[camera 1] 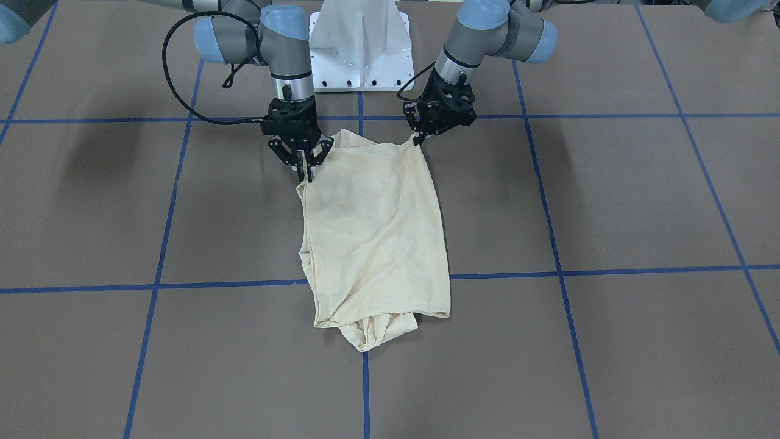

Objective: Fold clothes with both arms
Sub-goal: 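Grasp the near edge corners of the shirt with both grippers, then lift the near edge with both grippers and fold it toward the far end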

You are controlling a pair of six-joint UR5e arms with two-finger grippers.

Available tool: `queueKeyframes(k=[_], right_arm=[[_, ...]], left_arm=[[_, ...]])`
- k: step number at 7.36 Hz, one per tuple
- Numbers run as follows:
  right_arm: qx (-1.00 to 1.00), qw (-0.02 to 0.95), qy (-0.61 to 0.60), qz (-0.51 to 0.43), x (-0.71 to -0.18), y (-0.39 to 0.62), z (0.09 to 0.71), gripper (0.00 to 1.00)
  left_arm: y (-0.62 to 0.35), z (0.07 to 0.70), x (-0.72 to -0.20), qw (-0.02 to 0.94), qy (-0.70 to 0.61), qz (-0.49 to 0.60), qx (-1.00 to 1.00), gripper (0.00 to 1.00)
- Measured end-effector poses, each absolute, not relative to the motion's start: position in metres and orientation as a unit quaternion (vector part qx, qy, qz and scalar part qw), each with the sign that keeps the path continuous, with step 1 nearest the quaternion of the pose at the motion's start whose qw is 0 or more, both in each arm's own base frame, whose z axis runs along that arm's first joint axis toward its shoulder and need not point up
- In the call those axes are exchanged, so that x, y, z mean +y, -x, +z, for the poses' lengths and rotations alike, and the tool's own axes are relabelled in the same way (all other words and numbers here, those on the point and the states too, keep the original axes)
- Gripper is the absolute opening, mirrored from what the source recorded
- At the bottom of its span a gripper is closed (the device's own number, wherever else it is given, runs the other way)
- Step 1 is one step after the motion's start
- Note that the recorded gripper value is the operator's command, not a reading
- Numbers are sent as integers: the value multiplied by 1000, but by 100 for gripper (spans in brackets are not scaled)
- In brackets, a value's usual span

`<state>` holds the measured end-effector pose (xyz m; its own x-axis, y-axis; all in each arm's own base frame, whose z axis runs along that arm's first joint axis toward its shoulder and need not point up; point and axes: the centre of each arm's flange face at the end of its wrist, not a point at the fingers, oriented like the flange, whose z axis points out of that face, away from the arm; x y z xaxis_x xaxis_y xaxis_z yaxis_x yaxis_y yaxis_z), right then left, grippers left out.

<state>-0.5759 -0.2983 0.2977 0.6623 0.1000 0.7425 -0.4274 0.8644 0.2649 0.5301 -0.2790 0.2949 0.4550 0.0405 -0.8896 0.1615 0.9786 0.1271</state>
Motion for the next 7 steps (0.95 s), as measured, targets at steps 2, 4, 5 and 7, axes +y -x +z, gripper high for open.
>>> queueKeyframes(k=[2,4,5,7], right_arm=[[-384,886,-213,148,-297,577,297,0],[-385,887,-212,145,-295,576,297,0],[-390,885,-210,144,-294,571,292,0],[-411,879,-204,130,-269,550,280,0]], left_arm=[[-530,294,-279,847,-97,-36,522,0],[-526,289,-278,844,-97,-35,526,0],[-521,282,-276,843,-97,-34,528,0],[-500,256,-267,839,-97,-31,535,0]])
